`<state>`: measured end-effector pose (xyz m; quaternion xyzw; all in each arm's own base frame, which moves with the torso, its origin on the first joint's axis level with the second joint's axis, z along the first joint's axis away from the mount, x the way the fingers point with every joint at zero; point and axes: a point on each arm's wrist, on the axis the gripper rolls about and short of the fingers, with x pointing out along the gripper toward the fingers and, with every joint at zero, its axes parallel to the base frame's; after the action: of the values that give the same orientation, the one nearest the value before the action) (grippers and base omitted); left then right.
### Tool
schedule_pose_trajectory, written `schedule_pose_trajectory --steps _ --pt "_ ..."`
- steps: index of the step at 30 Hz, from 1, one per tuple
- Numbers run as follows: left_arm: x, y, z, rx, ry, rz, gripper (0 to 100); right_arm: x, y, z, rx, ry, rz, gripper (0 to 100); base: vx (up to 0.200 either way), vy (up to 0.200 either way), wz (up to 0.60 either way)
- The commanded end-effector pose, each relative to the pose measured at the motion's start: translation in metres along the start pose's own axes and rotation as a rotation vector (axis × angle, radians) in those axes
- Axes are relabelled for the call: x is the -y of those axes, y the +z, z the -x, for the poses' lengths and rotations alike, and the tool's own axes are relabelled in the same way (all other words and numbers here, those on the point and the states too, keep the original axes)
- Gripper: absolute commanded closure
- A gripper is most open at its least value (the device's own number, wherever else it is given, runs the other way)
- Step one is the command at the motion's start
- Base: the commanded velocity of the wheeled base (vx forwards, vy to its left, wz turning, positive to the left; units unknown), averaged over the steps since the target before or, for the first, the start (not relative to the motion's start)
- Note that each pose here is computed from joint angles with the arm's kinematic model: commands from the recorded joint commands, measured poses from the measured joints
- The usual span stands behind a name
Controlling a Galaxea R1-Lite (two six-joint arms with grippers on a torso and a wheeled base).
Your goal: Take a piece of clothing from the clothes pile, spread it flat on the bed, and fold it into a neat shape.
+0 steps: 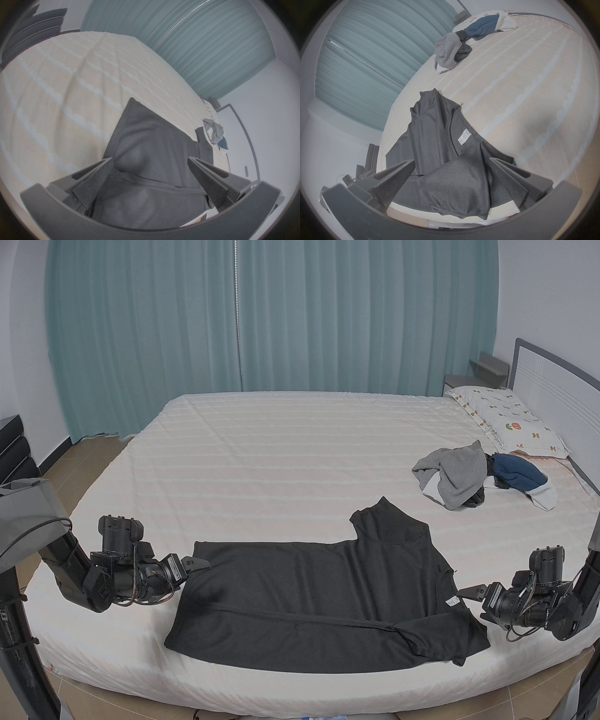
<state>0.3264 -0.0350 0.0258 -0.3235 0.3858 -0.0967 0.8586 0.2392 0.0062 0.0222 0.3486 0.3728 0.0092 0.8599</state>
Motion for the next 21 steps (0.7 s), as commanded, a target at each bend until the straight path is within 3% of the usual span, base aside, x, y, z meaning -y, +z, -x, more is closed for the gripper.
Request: schedule_pose_trajectory --steps 1,6,10,21 --pt "-0.016 -0.015 -0.014 -0.033 -0.021 -0.032 0 0.001 -0.001 -0.001 -0.007 -0.003 -0.001 0 0.000 0.000 0.00" --pt "-0.033 -0.035 -0.018 0.031 -0.071 -0.158 0 0.001 -0.001 -0.001 -0.007 -0.003 -0.001 0 0.000 0.000 0.00" --pt "-0.037 -0.040 -0.018 0.070 -0.102 -0.186 0 0.000 -0.001 -0.001 -0.004 0.000 0.000 0 0.000 0.000 0.00" --pt "-0.047 -0.049 -0.017 0.060 -0.139 -0.246 0 -0.001 -0.001 0.001 -0.003 0.003 0.003 0 0.000 0.000 0.00"
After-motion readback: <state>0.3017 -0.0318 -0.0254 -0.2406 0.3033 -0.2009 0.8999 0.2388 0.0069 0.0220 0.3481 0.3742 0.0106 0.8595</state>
